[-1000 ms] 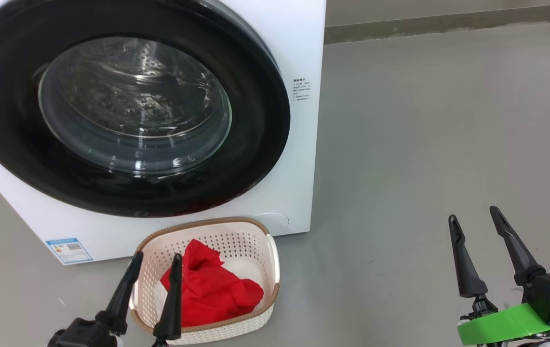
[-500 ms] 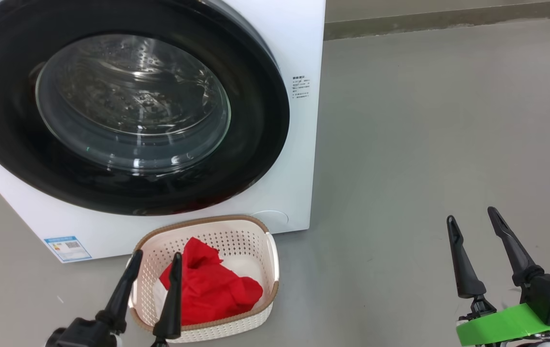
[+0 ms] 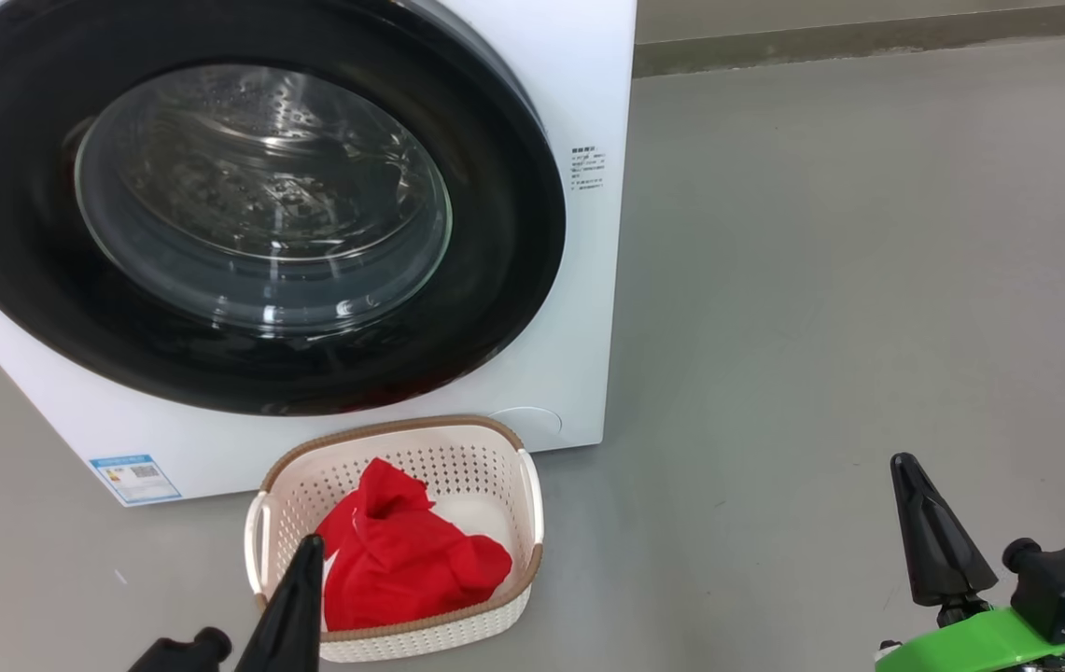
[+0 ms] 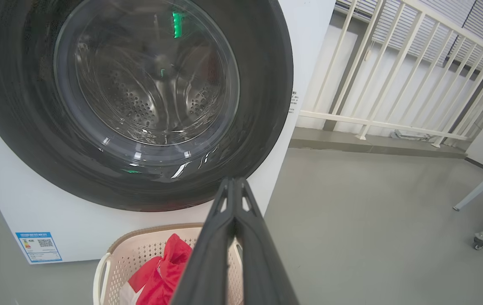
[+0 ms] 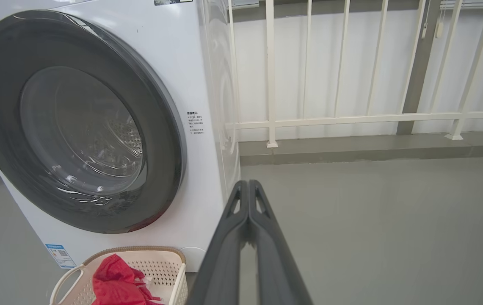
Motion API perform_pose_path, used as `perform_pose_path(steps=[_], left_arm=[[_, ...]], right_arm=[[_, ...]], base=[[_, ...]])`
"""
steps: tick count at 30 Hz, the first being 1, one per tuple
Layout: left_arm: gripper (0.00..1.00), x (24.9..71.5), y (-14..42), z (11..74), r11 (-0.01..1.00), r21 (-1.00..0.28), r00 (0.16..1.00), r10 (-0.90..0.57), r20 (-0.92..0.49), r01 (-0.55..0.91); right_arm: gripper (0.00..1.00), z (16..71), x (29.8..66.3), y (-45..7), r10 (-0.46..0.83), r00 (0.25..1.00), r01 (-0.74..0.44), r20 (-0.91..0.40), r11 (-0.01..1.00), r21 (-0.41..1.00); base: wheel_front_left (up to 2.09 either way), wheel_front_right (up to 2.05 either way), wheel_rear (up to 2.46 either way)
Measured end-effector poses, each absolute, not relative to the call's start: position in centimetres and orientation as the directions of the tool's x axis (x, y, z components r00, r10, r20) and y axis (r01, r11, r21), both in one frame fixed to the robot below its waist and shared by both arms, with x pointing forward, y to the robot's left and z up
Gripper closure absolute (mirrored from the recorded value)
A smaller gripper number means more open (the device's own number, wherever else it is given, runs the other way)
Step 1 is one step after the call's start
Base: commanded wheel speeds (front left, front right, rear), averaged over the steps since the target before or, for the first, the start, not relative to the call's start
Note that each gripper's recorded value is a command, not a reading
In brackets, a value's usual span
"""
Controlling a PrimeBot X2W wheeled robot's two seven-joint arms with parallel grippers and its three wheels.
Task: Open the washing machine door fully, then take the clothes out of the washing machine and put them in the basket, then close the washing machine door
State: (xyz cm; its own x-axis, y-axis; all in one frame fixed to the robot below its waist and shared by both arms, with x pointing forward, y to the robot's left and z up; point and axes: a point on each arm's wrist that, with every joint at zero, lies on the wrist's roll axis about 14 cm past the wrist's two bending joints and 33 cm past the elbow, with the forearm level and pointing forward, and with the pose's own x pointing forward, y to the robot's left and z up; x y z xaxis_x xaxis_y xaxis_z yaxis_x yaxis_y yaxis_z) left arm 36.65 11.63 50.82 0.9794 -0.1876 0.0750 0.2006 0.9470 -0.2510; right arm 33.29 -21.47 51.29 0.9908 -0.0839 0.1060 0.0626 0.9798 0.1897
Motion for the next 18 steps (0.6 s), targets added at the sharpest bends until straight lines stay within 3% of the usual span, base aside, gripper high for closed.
perform_pose_path(steps=[18], left_arm=[[1.0,36.7,13.2,49.6,0.893,-0.433,0.992,-0.126,0.012,0.119]], right_arm=[[1.0,50.2,33.6,-21.7,-0.109,0.992,0.078,0.057,0.915,0.396]], base=[[0.0,0.0,0.0]])
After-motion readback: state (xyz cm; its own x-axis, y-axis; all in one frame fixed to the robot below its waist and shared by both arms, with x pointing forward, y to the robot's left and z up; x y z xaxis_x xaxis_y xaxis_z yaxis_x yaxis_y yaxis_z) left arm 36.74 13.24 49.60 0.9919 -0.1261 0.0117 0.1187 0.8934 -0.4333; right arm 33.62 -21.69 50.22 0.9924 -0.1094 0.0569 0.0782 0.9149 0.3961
